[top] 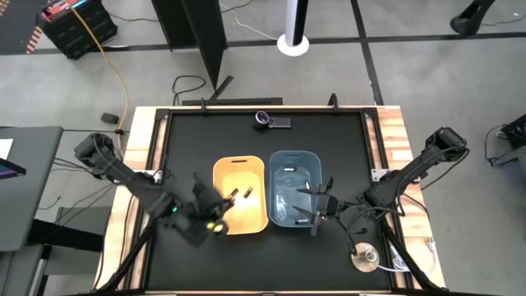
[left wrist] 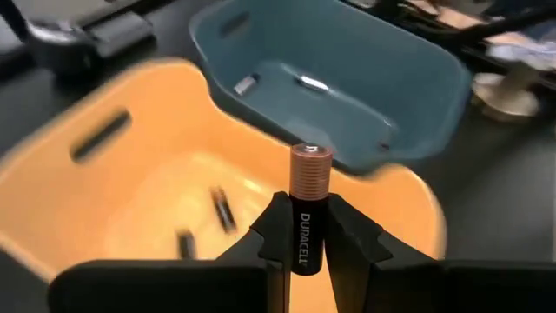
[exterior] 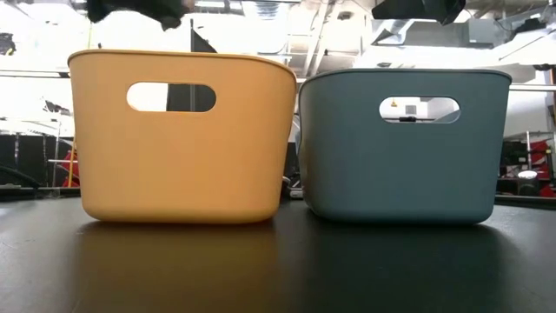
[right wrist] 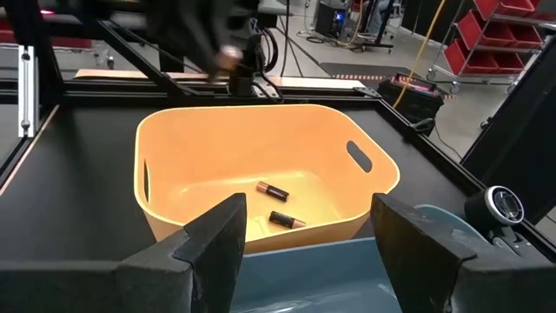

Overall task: Sort batteries
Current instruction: Put the black battery into the yellow bin, then return to Home Position

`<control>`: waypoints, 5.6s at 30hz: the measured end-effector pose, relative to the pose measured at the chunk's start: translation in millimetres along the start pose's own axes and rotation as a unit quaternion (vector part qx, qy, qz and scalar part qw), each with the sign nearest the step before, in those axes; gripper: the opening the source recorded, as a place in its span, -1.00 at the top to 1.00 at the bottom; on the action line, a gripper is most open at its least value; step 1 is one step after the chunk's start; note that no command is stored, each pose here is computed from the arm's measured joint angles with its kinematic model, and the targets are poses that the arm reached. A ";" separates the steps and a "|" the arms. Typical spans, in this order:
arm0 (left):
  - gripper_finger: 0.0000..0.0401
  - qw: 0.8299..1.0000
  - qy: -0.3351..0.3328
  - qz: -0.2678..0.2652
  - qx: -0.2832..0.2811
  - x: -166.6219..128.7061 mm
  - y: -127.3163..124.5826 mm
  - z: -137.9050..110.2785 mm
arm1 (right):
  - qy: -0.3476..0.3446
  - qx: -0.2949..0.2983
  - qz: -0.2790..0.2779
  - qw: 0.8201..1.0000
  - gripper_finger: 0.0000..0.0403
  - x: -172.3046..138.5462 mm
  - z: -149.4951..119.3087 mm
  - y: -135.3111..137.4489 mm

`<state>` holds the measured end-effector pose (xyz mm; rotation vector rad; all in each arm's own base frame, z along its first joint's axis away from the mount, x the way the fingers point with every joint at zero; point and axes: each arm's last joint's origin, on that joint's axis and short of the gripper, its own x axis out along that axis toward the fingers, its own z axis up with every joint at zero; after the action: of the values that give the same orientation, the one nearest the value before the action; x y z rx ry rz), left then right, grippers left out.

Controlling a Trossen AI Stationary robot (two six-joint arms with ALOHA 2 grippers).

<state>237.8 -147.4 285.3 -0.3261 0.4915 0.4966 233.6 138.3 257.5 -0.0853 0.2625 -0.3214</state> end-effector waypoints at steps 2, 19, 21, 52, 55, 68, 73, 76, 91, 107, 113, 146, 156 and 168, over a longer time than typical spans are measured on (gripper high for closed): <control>0.81 1.000 0.003 0.016 0.015 13.6 7.3 10.8 | 0.000 0.000 0.000 1.000 -0.31 0.0 0.0 0.0; 0.49 0.999 0.015 0.016 0.035 78.2 48.0 7.5 | 0.000 0.001 0.000 1.000 -0.31 0.0 0.0 0.0; 0.43 0.999 0.013 0.013 0.045 75.2 45.9 5.6 | 0.000 0.000 0.001 1.000 -0.31 -0.3 -0.1 0.3; 1.00 0.937 -0.255 -0.165 0.172 -8.6 117.0 -73.7 | -0.164 -0.062 0.109 0.979 0.99 -43.4 -18.4 -63.1; 1.00 0.935 -0.262 -0.166 0.172 -2.6 131.4 -73.9 | -0.174 -0.056 0.109 0.977 0.99 -38.6 -38.5 -89.3; 1.00 0.935 -0.268 -0.150 0.180 23.4 175.3 -83.2 | -0.203 -0.012 0.079 0.976 1.00 -44.3 -101.8 -145.1; 1.00 0.928 -0.282 -0.161 0.184 21.3 181.4 -83.3 | -0.194 -0.014 0.071 0.978 1.00 -49.5 -111.0 -150.0; 1.00 0.924 -0.288 -0.162 0.193 19.6 183.5 -82.3 | -0.191 -0.012 0.067 0.979 1.00 -53.5 -113.2 -152.9; 1.00 0.904 -0.300 -0.218 0.213 6.2 191.9 -84.4 | -0.160 0.000 0.041 0.986 1.00 -61.2 -124.3 -160.6; 1.00 0.882 -0.310 -0.265 0.235 -5.1 201.2 -90.7 | -0.157 -0.009 0.041 0.987 1.00 -61.2 -124.8 -160.5; 1.00 0.873 -0.304 -0.295 0.242 -5.8 200.0 -92.1 | -0.154 0.000 0.044 0.987 0.97 -60.8 -125.1 -160.0; 1.00 0.898 -0.263 -0.282 0.211 -0.8 201.2 -96.4 | -0.152 0.044 0.052 0.986 0.81 -60.8 -125.2 -159.9; 1.00 0.899 -0.263 -0.282 0.211 -0.8 201.2 -96.4 | -0.152 0.044 0.052 0.986 0.81 -60.8 -125.2 -159.9; 1.00 0.899 -0.263 -0.281 0.211 -0.8 201.2 -96.4 | -0.152 0.045 0.052 0.986 0.81 -60.8 -125.2 -160.0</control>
<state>96.1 -19.9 169.4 0.0968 -0.0439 -0.1037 96.2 1.5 171.6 -0.0305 -0.0509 -0.2113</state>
